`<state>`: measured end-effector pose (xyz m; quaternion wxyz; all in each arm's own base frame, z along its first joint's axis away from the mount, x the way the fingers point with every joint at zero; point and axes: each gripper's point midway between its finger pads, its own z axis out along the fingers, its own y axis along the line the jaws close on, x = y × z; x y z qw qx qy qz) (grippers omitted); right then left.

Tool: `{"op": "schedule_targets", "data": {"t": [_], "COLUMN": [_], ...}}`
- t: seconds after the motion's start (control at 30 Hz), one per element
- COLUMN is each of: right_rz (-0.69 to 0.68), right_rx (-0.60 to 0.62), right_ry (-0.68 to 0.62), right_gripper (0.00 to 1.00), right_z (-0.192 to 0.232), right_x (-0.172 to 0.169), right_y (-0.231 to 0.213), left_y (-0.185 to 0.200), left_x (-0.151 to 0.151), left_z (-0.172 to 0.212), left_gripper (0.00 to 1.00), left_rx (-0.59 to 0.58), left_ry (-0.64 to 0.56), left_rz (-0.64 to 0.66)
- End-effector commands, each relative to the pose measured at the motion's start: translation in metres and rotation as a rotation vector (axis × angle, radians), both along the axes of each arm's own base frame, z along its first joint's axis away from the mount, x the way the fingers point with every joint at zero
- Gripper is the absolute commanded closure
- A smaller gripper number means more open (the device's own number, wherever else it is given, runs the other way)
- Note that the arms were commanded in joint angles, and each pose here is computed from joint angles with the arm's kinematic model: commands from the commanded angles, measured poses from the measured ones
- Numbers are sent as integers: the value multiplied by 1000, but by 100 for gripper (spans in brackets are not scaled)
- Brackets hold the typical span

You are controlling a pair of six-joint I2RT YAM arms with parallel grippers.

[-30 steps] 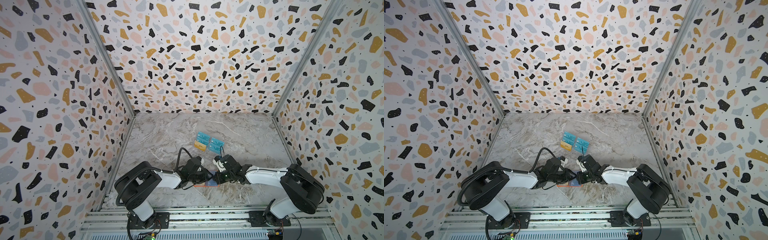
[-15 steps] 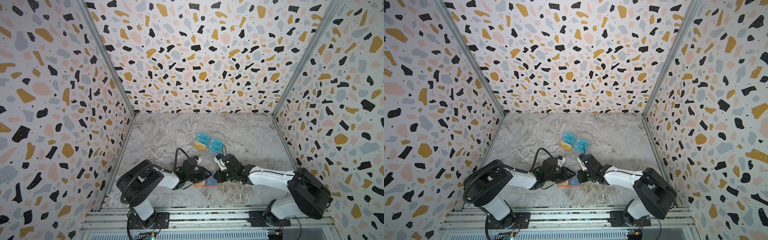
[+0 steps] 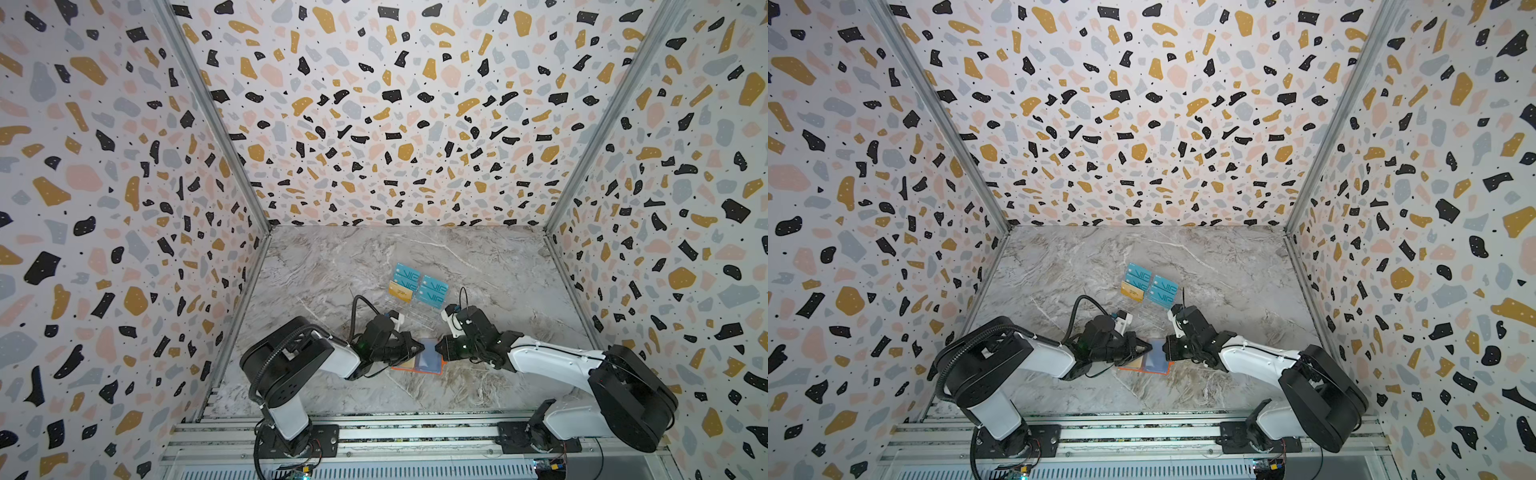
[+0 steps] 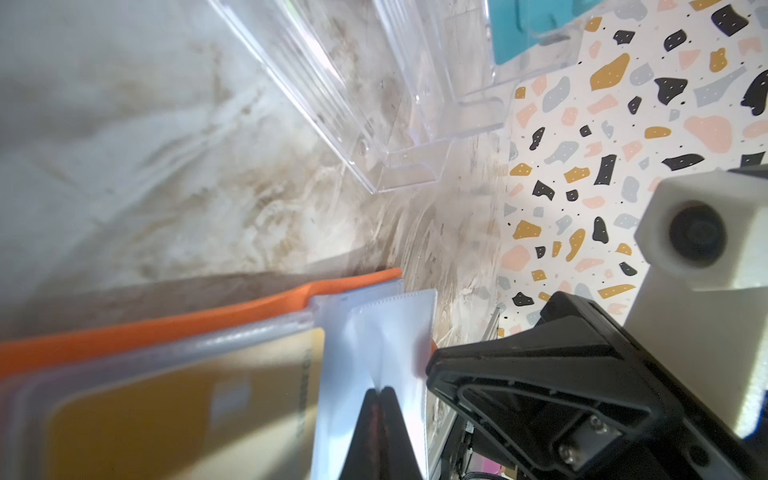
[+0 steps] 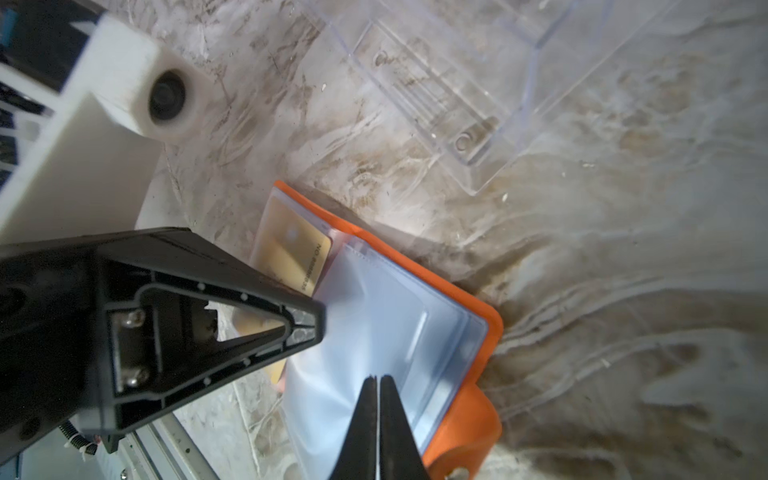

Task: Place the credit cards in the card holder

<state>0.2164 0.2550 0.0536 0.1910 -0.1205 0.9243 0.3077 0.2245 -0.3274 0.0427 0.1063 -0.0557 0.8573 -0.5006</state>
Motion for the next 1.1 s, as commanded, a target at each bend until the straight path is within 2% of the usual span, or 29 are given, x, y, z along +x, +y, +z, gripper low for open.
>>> {"op": "schedule_targets", "data": {"t": [0.0, 0.33, 0.53, 0.9, 1.0, 1.07], "right_rz": [-8, -60, -6, 58, 84, 101], "right_rx": [28, 23, 59, 165, 205, 224], "right_ry": [-11, 11, 57, 64, 57, 53], "right_gripper": [93, 93, 93, 93, 93, 93], "right_z": [8, 0, -8, -4, 4, 8], "right_x": [-1, -1, -7, -11, -12, -14], "right_y": [-1, -17, -5, 14, 22, 26], "left_y": [-1, 2, 1, 0, -1, -1], "left_x": [0, -1, -3, -6, -7, -6], "left_z": [7, 9, 14, 16, 18, 21], "left_gripper": [100, 100, 100, 100, 91, 75], "left_rx": [-31, -33, -58, -70, -76, -76], "left_ry": [-28, -33, -41, -41, -37, -40], "left_rz": [-6, -1, -7, -23, -29, -26]}}
